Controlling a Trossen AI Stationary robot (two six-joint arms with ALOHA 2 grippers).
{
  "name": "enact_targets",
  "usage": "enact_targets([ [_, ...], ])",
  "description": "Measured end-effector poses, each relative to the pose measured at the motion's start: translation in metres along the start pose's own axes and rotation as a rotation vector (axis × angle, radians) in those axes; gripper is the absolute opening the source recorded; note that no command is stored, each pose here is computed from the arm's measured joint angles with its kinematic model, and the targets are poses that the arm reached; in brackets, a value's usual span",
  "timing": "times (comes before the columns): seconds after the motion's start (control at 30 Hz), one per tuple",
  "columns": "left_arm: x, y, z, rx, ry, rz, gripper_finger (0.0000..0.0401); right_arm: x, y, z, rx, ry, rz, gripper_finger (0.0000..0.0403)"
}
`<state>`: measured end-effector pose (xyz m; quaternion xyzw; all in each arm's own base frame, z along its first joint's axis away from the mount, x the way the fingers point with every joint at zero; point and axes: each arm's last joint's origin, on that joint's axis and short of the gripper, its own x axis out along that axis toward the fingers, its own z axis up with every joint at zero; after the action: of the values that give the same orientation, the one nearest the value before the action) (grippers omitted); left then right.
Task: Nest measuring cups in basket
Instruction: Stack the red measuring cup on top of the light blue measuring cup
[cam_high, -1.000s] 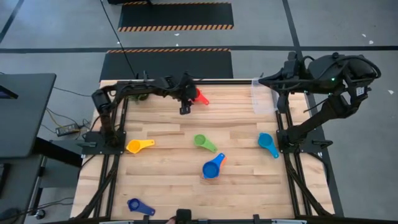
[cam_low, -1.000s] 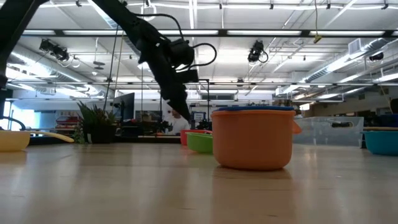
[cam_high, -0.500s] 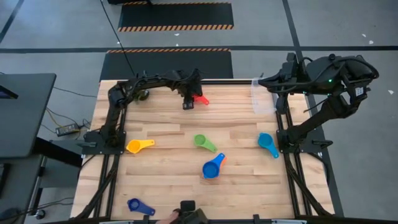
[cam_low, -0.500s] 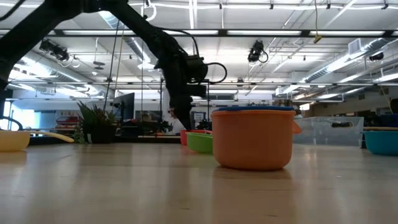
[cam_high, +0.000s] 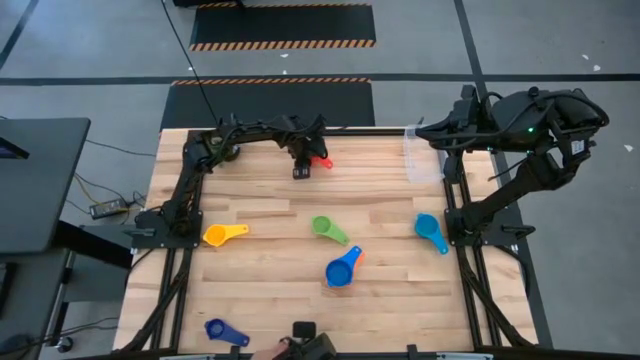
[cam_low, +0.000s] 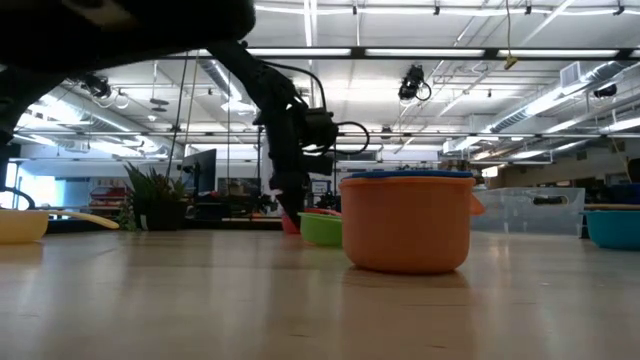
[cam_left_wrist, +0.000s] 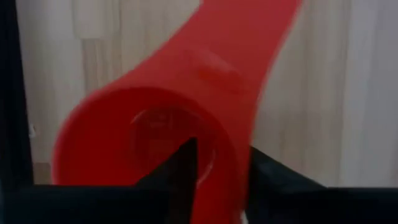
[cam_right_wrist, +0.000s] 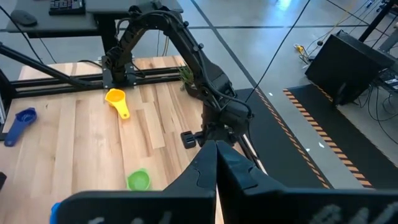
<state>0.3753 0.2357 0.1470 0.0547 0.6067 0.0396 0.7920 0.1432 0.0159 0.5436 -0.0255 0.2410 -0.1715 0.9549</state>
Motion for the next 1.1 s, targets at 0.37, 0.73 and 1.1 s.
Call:
enact_targets([
  [0.37, -0.029, 0.009, 0.014, -0.137, 0.031, 0.046, 0.0011, 0.0, 0.0, 0.0, 0.0, 0.0, -0.002, 0.0003],
  [0.73, -0.144, 0.011, 0.051, -0.52, -0.022, 0.06, 0.0009, 0.0, -0.002, 0.0, -0.073, -0.005, -0.075, 0.0003],
  [1.1, -0.214, -0.076, 0.064, -0.584, -0.04, 0.021, 0.0008, -0.006, -0.01, -0.006, -0.109, 0.017, -0.222, 0.0003],
])
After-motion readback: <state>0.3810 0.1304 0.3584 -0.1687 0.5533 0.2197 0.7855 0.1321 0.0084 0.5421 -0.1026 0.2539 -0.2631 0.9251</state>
